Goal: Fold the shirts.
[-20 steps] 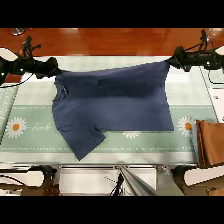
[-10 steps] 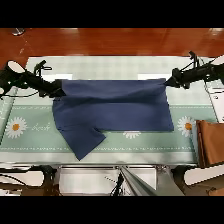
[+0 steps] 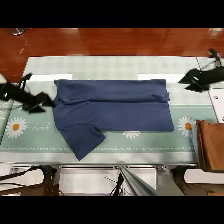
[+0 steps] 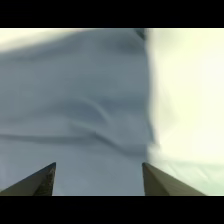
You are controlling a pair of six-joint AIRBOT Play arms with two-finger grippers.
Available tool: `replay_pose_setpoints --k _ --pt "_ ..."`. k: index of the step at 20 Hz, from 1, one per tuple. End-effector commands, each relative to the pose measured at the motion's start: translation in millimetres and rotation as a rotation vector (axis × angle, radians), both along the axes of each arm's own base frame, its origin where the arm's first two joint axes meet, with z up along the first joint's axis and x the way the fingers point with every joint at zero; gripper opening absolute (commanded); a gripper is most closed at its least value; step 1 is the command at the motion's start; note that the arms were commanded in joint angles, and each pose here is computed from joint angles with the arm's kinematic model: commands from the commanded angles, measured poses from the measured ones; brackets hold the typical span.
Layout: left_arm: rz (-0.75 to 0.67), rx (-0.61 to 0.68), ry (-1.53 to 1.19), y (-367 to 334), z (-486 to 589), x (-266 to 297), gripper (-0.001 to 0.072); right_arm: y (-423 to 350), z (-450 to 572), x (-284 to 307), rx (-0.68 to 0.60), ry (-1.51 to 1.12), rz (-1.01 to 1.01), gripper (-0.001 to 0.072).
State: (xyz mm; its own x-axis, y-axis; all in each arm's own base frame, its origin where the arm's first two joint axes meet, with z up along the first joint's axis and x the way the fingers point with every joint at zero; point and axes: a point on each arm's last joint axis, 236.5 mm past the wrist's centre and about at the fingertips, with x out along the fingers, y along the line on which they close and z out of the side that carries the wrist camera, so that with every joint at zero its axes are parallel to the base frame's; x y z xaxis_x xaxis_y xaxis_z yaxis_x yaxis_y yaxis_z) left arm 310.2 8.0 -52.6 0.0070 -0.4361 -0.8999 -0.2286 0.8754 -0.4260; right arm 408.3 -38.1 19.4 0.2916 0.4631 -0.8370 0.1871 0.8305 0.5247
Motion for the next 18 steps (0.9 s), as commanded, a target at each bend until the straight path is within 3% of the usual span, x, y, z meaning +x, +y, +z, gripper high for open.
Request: replay_pose_setpoints --k 1,5,14,16,18 --pt "0.110 -0.093 0.038 -0.1 -19.3 -61.1 0.0703 -25.4 -1.4 -51.6 -0.042 -0.039 -0.153 0.0618" --pt "0.273 -0.232 -0.049 -28.3 -27.9 -75.3 0.0703 30.9 -23.8 -94.5 0.096 -0.102 -0.229 0.0619" --pt "0.169 -0.356 -0.057 -107.0 -51.6 -99.6 0.0703 75.5 -30.1 -104.6 0.199 -0.119 -0.215 0.0618" --pt "0.114 -0.363 -0.044 -120.4 -51.3 -106.4 0.0702 55.4 -28.7 -96.1 0.163 -0.149 -0.270 0.0618" --pt "0.083 -0.383 -0.026 -127.3 -48.0 -112.9 0.0698 3.7 -33.7 -103.4 0.027 -0.131 -0.332 0.0619"
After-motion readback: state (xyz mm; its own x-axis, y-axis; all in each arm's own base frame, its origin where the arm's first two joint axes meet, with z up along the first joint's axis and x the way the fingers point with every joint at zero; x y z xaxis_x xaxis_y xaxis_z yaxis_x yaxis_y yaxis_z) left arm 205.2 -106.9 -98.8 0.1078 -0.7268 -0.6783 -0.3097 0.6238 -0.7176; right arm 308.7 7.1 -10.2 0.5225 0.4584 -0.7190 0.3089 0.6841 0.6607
